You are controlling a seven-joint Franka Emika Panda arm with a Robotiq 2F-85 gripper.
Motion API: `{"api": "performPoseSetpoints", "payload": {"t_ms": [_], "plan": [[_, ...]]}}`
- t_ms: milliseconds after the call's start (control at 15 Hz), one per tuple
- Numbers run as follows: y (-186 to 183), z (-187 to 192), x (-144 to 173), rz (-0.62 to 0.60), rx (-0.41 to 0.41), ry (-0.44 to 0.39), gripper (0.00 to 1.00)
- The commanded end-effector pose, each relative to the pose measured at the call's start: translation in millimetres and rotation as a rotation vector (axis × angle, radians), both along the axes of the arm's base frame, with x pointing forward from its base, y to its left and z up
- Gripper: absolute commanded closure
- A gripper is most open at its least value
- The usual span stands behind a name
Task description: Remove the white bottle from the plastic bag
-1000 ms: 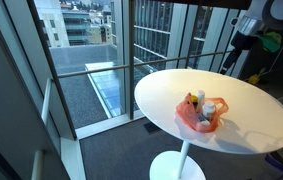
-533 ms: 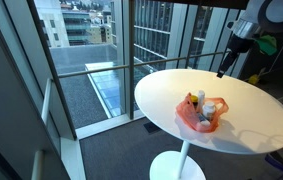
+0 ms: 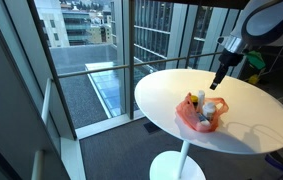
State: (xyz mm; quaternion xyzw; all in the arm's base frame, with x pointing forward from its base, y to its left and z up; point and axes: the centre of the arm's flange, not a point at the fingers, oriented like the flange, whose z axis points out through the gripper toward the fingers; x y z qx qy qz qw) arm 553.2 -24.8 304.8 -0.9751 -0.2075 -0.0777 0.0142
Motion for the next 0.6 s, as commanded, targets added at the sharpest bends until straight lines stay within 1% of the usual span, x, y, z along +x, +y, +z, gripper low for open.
{"api": "performPoseSetpoints", "payload": {"t_ms": [0, 200, 533], "plan": [[-12.5, -13.1, 17.2, 0.037, 0.033, 0.003, 0.00], [-12.0, -21.1, 24.9, 0.064, 0.026, -0.001, 0.00], [2.2, -27.5, 37.3, 0.101, 0.024, -0.001, 0.00]]}}
